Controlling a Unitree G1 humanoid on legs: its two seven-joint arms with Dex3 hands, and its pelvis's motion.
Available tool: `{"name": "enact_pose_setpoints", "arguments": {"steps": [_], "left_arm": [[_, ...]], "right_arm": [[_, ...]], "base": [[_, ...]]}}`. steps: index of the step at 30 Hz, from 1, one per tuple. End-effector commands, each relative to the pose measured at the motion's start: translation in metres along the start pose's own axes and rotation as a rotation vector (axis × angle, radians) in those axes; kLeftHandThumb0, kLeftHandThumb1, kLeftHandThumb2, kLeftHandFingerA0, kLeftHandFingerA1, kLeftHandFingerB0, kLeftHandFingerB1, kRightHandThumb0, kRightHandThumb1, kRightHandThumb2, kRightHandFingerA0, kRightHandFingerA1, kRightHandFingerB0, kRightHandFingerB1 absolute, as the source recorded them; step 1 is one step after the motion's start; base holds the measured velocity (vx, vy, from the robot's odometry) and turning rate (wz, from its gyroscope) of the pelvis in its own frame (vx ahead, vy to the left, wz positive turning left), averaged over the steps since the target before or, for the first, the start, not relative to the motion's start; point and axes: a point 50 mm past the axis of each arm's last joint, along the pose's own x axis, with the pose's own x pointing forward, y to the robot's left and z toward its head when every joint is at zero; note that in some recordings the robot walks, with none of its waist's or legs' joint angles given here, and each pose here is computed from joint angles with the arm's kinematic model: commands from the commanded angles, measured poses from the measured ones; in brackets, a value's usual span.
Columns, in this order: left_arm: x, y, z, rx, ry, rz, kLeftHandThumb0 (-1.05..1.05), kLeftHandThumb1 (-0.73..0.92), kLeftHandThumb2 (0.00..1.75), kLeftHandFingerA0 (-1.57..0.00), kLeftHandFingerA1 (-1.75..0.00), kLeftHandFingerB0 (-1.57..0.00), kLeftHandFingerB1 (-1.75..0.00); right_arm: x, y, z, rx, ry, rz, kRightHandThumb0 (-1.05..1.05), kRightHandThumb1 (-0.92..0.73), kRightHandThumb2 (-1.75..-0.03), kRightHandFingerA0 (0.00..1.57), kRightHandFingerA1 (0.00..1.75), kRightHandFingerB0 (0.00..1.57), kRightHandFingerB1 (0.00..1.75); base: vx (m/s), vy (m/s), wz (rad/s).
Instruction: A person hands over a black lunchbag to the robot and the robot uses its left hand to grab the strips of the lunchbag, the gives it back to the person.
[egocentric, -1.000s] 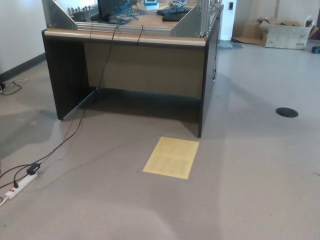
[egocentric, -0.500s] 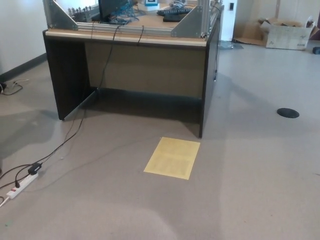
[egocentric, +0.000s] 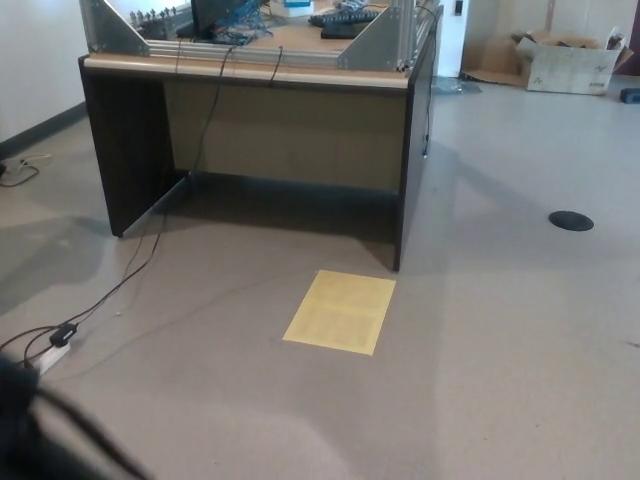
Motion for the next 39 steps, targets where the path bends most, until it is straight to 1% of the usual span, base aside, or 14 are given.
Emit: {"name": "enact_pose_setpoints", "arguments": {"steps": [1,4,6,9,10,15,21,25,27,28,33,35,36,39], "left_arm": [[0.079,-0.019,0.023,0.001,-0.231,0.007,-0.13,0.63,0.56,-0.75,-1.75,-0.53,-1.70],[0.105,-0.035,0.042,-0.061,-0.279,-0.018,-0.14,0.63,0.56,-0.74,-1.75,-0.50,-1.72],[0.129,-0.049,0.067,-0.087,-0.374,-0.024,-0.15,0.57,0.54,-0.81,-1.75,-0.57,-1.72],[0.136,-0.061,0.082,-0.107,-0.401,-0.030,-0.17,0.59,0.55,-0.80,-1.75,-0.57,-1.72],[0.143,-0.070,0.093,-0.124,-0.431,-0.034,-0.20,0.61,0.55,-0.79,-1.75,-0.54,-1.72],[0.167,-0.095,0.132,-0.182,-0.490,-0.032,-0.21,0.58,0.55,-0.83,-1.75,-0.58,-1.71],[0.160,-0.118,0.160,-0.245,-0.460,-0.029,-0.21,0.54,0.54,-0.80,-1.75,-0.58,-1.68],[0.158,-0.126,0.170,-0.288,-0.443,-0.055,-0.19,0.54,0.54,-0.83,-1.75,-0.61,-1.66],[0.153,-0.130,0.174,-0.302,-0.450,-0.067,-0.18,0.55,0.54,-0.79,-1.75,-0.58,-1.68],[0.151,-0.130,0.175,-0.313,-0.447,-0.072,-0.19,0.57,0.54,-0.77,-1.75,-0.56,-1.71],[0.128,-0.132,0.177,-0.311,-0.456,-0.115,-0.17,0.53,0.53,-0.82,-1.75,-0.60,-1.69],[0.119,-0.129,0.170,-0.273,-0.473,-0.150,-0.20,0.53,0.56,-0.89,-1.71,-0.72,-1.54],[0.117,-0.128,0.169,-0.273,-0.469,-0.154,-0.19,0.54,0.55,-0.85,-1.71,-0.69,-1.55],[0.118,-0.125,0.164,-0.268,-0.456,-0.156,-0.19,0.54,0.54,-0.84,-1.73,-0.68,-1.59]], "right_arm": [[0.002,-0.008,-0.001,-0.006,0.015,-0.041,-0.40,-0.68,-0.60,0.55,0.43,0.52,0.41],[-0.001,-0.009,-0.005,-0.003,0.028,-0.033,-0.40,-0.69,-0.60,0.53,0.42,0.50,0.41],[-0.002,-0.009,-0.005,-0.004,0.032,-0.037,-0.40,-0.69,-0.60,0.54,0.42,0.50,0.41],[-0.005,-0.008,-0.008,-0.006,0.038,-0.035,-0.39,-0.68,-0.60,0.55,0.43,0.51,0.41],[-0.005,-0.008,-0.009,0.000,0.040,-0.039,-0.39,-0.68,-0.60,0.56,0.43,0.51,0.41],[-0.003,-0.010,-0.006,0.044,0.031,-0.065,-0.38,-0.67,-0.59,0.58,0.45,0.51,0.42],[-0.020,-0.003,-0.019,0.057,0.054,-0.027,-0.35,-0.67,-0.60,0.56,0.45,0.47,0.41],[-0.016,0.003,-0.015,0.045,0.044,-0.015,-0.36,-0.66,-0.59,0.58,0.46,0.49,0.42],[-0.015,0.009,-0.014,0.041,0.047,0.010,-0.39,-0.67,-0.59,0.57,0.46,0.49,0.42],[-0.011,0.007,-0.012,0.038,0.047,0.011,-0.39,-0.67,-0.59,0.58,0.46,0.49,0.42],[-0.015,0.007,-0.016,0.007,0.055,0.026,-0.39,-0.67,-0.59,0.57,0.46,0.49,0.42],[-0.014,0.008,-0.015,0.011,0.052,0.036,-0.38,-0.67,-0.60,0.56,0.46,0.47,0.42],[-0.015,0.009,-0.016,0.013,0.053,0.039,-0.39,-0.66,-0.59,0.56,0.46,0.49,0.43],[-0.017,0.015,-0.017,0.027,0.056,0.044,-0.38,-0.66,-0.59,0.57,0.46,0.50,0.43]], "base": [[0.00,0.000,0.00],[0.00,0.000,0.00],[0.00,0.000,0.00],[0.00,0.000,0.00],[0.00,0.000,0.00],[0.00,0.000,0.00],[0.00,0.000,0.00],[0.00,0.000,0.00],[0.00,0.000,0.00],[0.00,0.000,0.00],[0.00,0.000,0.00],[0.00,0.000,0.00],[0.00,0.000,0.00],[0.00,0.000,0.00]]}}
